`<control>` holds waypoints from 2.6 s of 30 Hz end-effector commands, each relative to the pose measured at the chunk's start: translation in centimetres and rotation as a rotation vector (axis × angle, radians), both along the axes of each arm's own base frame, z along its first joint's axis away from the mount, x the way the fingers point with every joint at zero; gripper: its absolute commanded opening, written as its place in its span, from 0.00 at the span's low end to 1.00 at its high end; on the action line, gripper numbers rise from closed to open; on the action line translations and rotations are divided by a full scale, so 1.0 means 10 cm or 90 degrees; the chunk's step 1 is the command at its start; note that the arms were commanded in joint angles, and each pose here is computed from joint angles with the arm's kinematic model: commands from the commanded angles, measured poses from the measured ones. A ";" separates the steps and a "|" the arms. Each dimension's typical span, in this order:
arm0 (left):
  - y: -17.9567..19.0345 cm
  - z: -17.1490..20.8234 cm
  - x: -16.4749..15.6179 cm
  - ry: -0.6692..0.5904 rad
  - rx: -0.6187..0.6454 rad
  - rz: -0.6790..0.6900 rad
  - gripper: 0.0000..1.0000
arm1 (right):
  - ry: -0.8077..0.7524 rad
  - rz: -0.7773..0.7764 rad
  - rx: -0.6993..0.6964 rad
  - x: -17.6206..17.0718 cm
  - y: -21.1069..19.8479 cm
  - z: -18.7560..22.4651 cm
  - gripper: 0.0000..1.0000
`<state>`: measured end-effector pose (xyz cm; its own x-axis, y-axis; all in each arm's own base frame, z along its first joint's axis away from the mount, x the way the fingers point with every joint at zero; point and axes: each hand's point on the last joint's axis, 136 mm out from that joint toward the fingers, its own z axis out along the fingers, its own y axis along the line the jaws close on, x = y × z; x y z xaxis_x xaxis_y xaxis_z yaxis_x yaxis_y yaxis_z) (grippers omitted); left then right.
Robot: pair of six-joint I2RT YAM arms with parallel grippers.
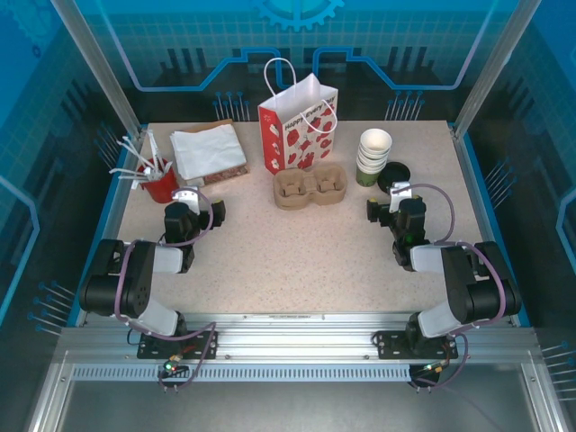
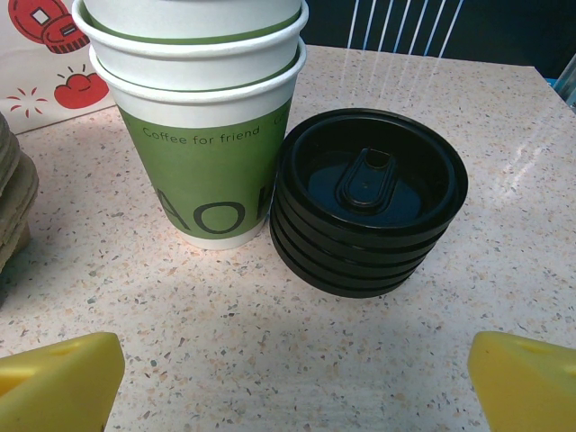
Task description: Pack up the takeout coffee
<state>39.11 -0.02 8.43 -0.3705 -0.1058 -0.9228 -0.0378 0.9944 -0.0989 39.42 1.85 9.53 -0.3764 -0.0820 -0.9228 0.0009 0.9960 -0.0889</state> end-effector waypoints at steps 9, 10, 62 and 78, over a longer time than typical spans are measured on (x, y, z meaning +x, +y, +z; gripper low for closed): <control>0.17 0.54 -0.12 -0.044 0.002 0.071 0.99 | -0.012 -0.085 -0.038 -0.10 -0.13 0.32 1.00; 0.20 0.63 -0.16 -0.044 -0.018 0.091 0.99 | 0.004 -0.103 -0.026 -0.11 -0.17 0.40 1.00; -2.58 1.93 -0.21 0.193 -0.171 -0.367 0.96 | 0.312 -0.081 0.125 1.24 0.05 1.23 0.33; -2.54 1.82 -0.21 0.204 -0.158 -0.355 0.96 | 0.332 -0.060 0.119 1.28 0.12 1.13 0.12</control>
<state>37.11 -25.51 26.62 -0.6888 -0.0375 -0.7240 0.3998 0.8134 -0.4225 52.15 2.28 20.30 -0.7796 0.1408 -0.6103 0.1202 0.9899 0.0748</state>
